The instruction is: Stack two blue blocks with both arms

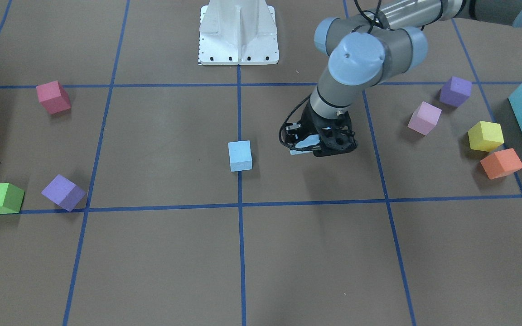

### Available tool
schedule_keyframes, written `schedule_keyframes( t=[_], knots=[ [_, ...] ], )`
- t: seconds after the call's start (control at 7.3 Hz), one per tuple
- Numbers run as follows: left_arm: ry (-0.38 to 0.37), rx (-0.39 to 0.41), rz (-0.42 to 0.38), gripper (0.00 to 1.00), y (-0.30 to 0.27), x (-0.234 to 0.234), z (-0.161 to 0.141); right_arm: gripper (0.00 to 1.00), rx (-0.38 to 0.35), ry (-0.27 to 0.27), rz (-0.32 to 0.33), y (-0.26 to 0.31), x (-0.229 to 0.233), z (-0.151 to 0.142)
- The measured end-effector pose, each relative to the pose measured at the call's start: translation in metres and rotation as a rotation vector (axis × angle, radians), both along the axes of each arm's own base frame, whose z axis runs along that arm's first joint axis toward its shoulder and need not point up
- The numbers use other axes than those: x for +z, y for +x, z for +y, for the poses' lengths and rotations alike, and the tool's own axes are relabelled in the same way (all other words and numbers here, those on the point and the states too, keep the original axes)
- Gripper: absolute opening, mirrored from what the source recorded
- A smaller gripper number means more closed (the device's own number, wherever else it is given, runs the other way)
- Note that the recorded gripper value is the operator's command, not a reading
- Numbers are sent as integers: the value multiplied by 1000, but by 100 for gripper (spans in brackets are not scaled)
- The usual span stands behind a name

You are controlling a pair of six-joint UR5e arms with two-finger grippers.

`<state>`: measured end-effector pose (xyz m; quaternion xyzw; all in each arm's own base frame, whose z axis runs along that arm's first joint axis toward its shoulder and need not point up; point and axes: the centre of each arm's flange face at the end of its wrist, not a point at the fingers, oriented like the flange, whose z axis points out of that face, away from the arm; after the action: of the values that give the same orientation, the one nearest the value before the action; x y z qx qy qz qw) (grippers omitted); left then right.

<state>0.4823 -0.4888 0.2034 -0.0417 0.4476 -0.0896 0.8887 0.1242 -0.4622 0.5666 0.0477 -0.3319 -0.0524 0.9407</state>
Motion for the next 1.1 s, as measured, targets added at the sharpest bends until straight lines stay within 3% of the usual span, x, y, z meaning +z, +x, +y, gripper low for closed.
schedule_keyframes(
  t=[0.27,0.68,1.1],
  knots=[
    [-7,-44,3,53,61,-46,33,100,0,-1,0,0,1,2],
    [-40,-73,1,53,114,-94,32,100,-2,-4,0,0,3,2],
    [22,-28,-21,53,120,-93,28,100,-3,-7,0,0,5,3]
  ],
)
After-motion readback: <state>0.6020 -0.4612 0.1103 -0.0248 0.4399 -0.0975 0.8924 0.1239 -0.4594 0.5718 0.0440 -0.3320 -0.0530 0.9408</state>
